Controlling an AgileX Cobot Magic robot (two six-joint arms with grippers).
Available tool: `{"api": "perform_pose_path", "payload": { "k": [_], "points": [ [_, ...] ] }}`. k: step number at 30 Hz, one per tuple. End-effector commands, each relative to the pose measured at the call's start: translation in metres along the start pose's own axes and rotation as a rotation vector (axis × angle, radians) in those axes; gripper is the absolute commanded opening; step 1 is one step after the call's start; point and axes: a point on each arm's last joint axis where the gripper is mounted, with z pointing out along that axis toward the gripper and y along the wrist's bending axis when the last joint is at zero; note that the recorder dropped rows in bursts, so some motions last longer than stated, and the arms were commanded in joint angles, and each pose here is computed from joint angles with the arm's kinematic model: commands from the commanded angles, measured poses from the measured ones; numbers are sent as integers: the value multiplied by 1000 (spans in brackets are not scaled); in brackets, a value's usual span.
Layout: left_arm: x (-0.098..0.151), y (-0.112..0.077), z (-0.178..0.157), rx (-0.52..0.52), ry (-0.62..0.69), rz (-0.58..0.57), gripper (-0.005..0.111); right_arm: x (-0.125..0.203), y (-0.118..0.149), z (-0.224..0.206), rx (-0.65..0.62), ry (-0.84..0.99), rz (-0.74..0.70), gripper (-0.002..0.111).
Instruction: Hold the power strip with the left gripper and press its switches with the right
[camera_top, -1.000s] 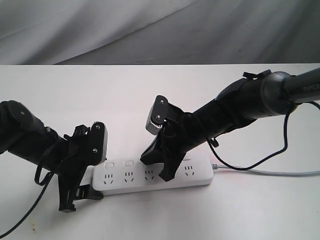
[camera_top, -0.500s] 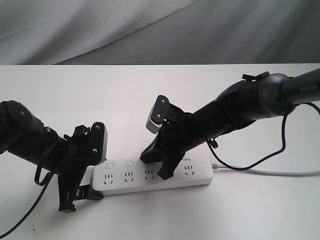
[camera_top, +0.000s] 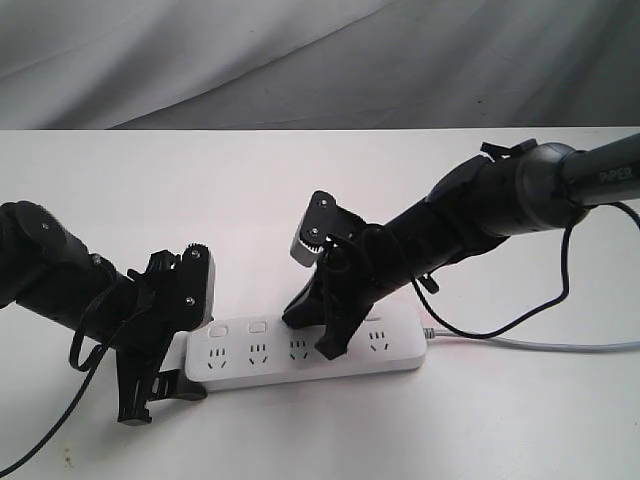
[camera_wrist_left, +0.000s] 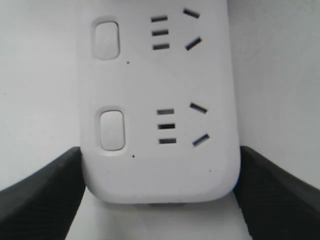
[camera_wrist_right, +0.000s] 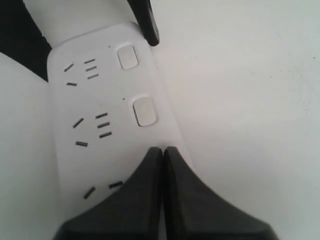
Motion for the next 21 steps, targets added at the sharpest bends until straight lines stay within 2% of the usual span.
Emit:
{"api": "perform_pose_path", "payload": {
  "k": [1,7,10,12,16,21],
  "points": [
    [-1,2,0,-21,8,17,54,26,-1,15,-11,124,-23,0],
    [-1,2,0,-21,8,17,54,23,-1,14,-3,98,5,0],
    [-1,2,0,-21,8,17,54,-18,3,-29,92,-31,-82,0],
    [-1,2,0,-21,8,17,54,-29,3,-56,127,-82,-89,0],
    [-1,2,0,-21,8,17,54,-3,-5,-77,93,-113,44,0],
    [-1,2,0,-21,8,17,54,12,2,-70,91,-149,41,0]
  ]
}}
